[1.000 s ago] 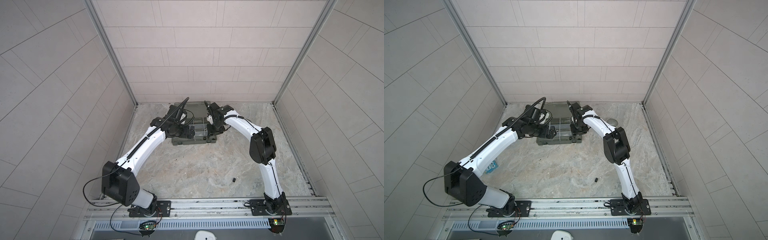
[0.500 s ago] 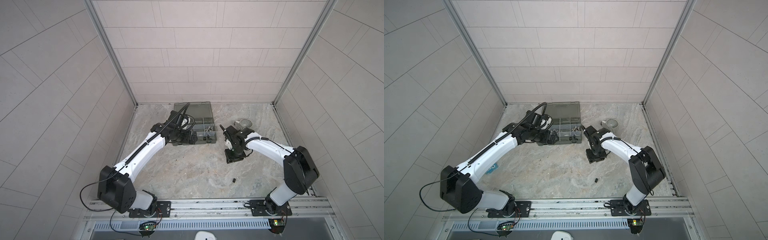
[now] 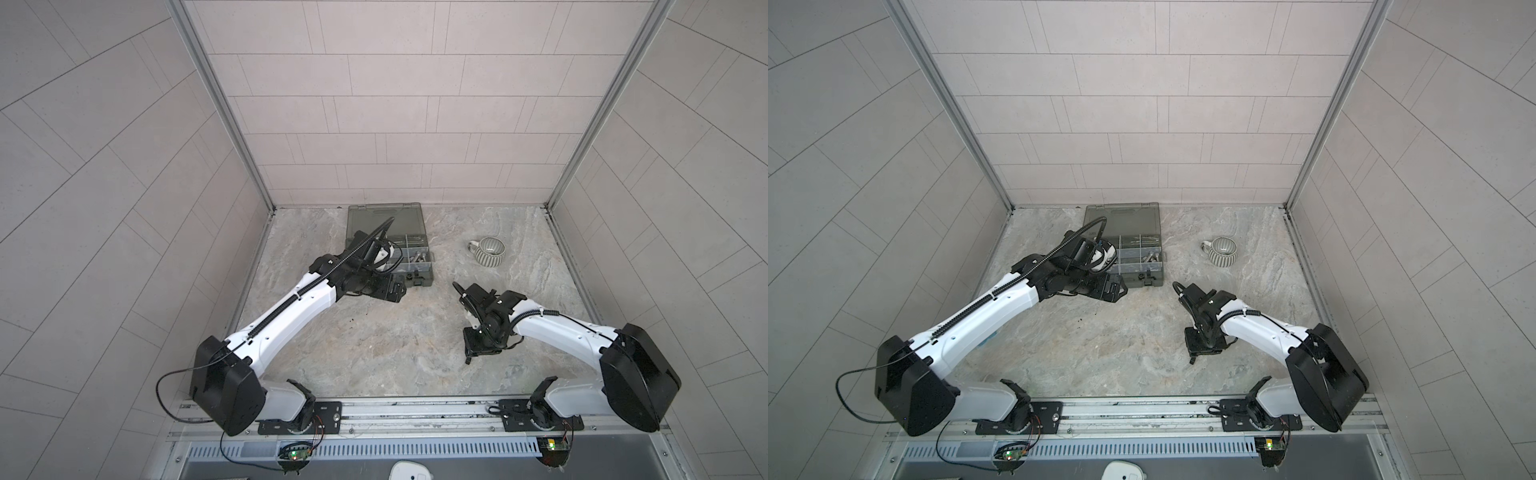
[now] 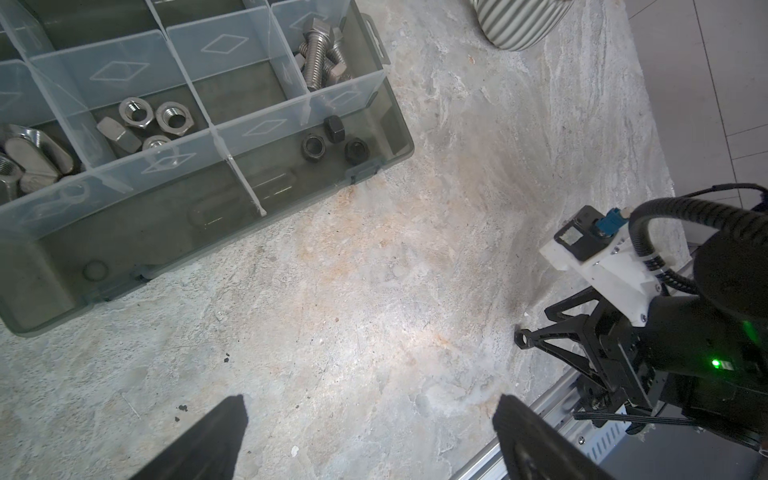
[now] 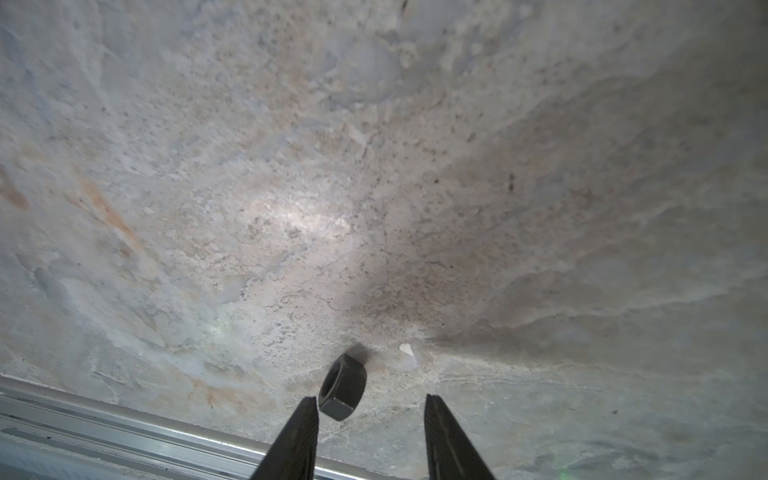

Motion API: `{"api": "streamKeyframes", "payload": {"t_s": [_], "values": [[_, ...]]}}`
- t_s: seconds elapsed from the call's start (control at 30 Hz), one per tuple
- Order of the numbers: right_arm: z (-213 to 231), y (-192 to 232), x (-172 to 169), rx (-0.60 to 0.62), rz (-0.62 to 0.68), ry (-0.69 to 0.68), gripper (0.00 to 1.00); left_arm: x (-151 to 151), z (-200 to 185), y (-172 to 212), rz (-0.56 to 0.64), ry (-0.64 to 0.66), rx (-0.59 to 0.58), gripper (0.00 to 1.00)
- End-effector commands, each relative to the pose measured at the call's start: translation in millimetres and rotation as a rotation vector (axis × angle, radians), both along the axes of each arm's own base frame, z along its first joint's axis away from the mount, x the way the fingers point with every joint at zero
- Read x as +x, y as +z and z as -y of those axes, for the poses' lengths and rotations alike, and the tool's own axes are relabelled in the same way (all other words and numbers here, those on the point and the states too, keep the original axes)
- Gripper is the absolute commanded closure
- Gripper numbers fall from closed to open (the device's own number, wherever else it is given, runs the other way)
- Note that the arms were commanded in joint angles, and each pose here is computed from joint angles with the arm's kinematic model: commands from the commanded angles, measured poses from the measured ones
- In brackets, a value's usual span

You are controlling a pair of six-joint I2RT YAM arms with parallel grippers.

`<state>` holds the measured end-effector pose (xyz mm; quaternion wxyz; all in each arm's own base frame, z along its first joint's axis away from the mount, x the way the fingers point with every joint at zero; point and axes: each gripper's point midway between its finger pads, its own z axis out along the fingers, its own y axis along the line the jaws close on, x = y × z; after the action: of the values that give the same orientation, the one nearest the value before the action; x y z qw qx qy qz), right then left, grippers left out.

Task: Sort the screws and nuts into containers
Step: 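Move the right gripper to the last black nut and close on it, then carry the black nut with the right gripper to the box's nearest compartment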

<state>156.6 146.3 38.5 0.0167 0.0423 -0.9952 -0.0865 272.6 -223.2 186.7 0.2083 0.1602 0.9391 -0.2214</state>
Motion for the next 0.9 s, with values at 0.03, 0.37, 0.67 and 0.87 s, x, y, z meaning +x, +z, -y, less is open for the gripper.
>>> {"api": "streamKeyframes", "payload": {"t_s": [0.03,0.37,0.67,0.87], "values": [[-3.5,-0.5,-2.8,0.031,0.013,-0.026,0.57,-11.7,-6.4,3.1,-0.004,0.016,0.021,0.0],[-5.1,-11.3,-9.3,0.056,0.002,-0.024,0.63,-18.5,-3.0,7.6,0.004,0.019,0.043,0.0],[-5.5,-17.1,-6.7,0.051,0.01,-0.011,0.71,-19.0,-2.0,12.1,0.018,0.025,0.059,0.0],[-2.8,-17.4,-9.9,0.044,0.004,0.0,0.79,-20.9,-5.3,9.3,0.014,0.039,0.066,0.0]]}}
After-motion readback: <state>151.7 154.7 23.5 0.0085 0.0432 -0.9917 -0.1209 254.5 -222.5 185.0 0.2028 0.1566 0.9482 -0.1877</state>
